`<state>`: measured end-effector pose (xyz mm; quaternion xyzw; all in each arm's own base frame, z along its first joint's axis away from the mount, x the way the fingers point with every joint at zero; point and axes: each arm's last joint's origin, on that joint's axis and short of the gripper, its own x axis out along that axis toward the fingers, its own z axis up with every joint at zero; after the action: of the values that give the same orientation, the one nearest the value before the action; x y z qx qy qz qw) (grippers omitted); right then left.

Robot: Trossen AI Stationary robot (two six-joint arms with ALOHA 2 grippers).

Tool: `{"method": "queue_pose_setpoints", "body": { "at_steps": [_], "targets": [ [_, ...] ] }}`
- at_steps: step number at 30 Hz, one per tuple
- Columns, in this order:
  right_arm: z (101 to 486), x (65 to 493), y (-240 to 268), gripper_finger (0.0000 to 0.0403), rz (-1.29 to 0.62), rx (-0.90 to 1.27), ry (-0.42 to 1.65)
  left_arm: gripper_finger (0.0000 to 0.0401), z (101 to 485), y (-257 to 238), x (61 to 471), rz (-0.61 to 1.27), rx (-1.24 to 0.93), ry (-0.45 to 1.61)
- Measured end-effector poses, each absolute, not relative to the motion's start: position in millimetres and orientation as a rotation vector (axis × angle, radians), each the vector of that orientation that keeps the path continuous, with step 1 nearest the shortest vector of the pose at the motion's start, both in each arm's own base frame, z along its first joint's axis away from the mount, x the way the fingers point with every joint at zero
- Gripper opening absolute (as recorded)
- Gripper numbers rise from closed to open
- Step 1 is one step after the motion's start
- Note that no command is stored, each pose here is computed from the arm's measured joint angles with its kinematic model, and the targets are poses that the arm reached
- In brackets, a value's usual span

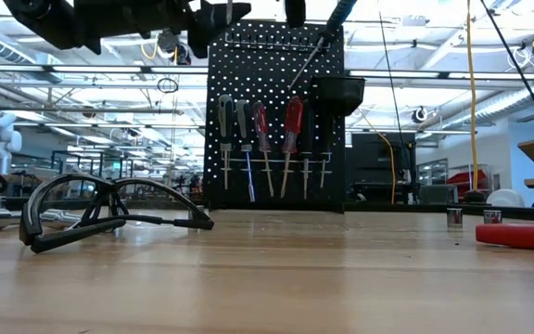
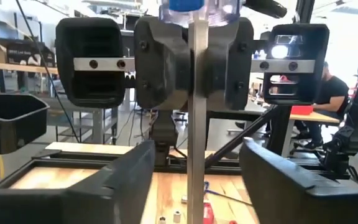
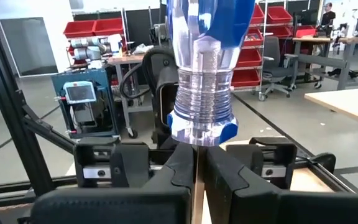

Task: Hang tools onto peg board
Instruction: Hang the blue screwdriver on the peg board

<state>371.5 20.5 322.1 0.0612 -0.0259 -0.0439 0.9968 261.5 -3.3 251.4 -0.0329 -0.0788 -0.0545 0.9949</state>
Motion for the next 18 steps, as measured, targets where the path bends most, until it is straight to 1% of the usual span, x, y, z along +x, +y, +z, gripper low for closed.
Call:
{"method": "queue_pose_setpoints", "body": {
  "at_steps": [11,12,15,18],
  "targets": [
    [328.5,367.2,20.2,0.0007,-0.086,0.117,-0.066,0.0027,249.9,-1.9,261.3,-0.102,-0.060,-0.139],
    [327.9,367.3,20.2,0.0007,-0.087,0.116,-0.061,0.0017,249.6,-1.8,261.4,-0.101,-0.054,-0.136],
    [327.4,367.3,20.1,0.0007,-0.088,0.118,-0.054,0.0014,249.3,-1.8,261.4,-0.100,-0.043,-0.134],
    [327.2,367.4,20.1,0.0030,-0.086,0.122,-0.051,0.0012,249.3,-1.8,261.3,-0.099,-0.039,-0.135]
  ]
}}
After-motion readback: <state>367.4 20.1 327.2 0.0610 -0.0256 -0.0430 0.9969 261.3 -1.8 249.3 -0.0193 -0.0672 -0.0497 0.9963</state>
